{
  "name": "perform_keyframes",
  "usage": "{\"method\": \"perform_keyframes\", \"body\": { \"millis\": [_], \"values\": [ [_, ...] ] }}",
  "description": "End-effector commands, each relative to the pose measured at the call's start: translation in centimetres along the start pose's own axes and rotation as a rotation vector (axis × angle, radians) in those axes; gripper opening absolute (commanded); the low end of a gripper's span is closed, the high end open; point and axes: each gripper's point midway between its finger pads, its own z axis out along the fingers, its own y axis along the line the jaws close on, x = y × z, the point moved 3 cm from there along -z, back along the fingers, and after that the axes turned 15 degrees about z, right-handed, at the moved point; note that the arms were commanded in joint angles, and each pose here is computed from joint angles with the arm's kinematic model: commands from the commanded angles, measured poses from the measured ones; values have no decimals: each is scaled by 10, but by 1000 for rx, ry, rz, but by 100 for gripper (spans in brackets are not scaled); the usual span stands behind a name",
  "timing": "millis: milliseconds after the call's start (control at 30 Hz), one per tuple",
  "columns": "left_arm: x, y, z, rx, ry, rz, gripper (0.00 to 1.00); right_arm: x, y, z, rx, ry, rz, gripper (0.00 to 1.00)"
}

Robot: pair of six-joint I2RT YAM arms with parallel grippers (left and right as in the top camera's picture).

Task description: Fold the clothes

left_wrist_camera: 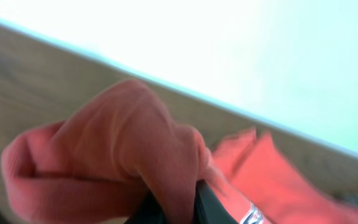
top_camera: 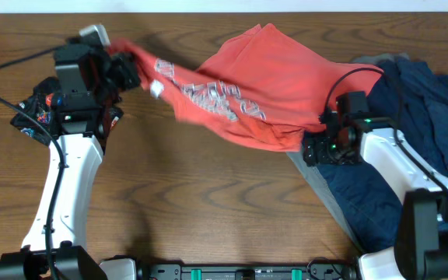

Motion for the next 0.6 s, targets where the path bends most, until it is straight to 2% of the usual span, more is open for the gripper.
{"method": "perform_keyframes", "body": {
  "millis": [0, 33, 67, 133, 200, 300, 400, 467, 567],
  "values": [
    [-39, 30, -15, -173, -134, -68, 11, 2, 9, 11, -10, 25, -50, 89],
    [-39, 32, -16, -177, -134, -87, 17, 1, 8, 13, -3, 23, -51, 88],
    [-36, 32, -15, -172, -118, -104, 40, -1, 7, 16, 7, 17, -52, 83],
    [-18, 29, -13, -159, -36, -116, 69, -6, 3, 20, 32, -3, -51, 70],
    [9, 23, -11, -144, 86, -134, 86, -13, -2, 25, 70, -30, -52, 58],
    [52, 10, -9, -113, 278, -160, 100, -24, -17, 32, 159, -73, -43, 55],
    [92, -10, -10, -60, 460, -177, 99, -39, -48, 38, 288, -131, 37, 56],
    [116, -23, -12, -29, 569, -181, 99, -49, -72, 37, 346, -172, 128, 63],
    [151, -43, -14, -2, 712, -160, 99, -63, -113, 29, 383, -239, 295, 65]
  ]
}}
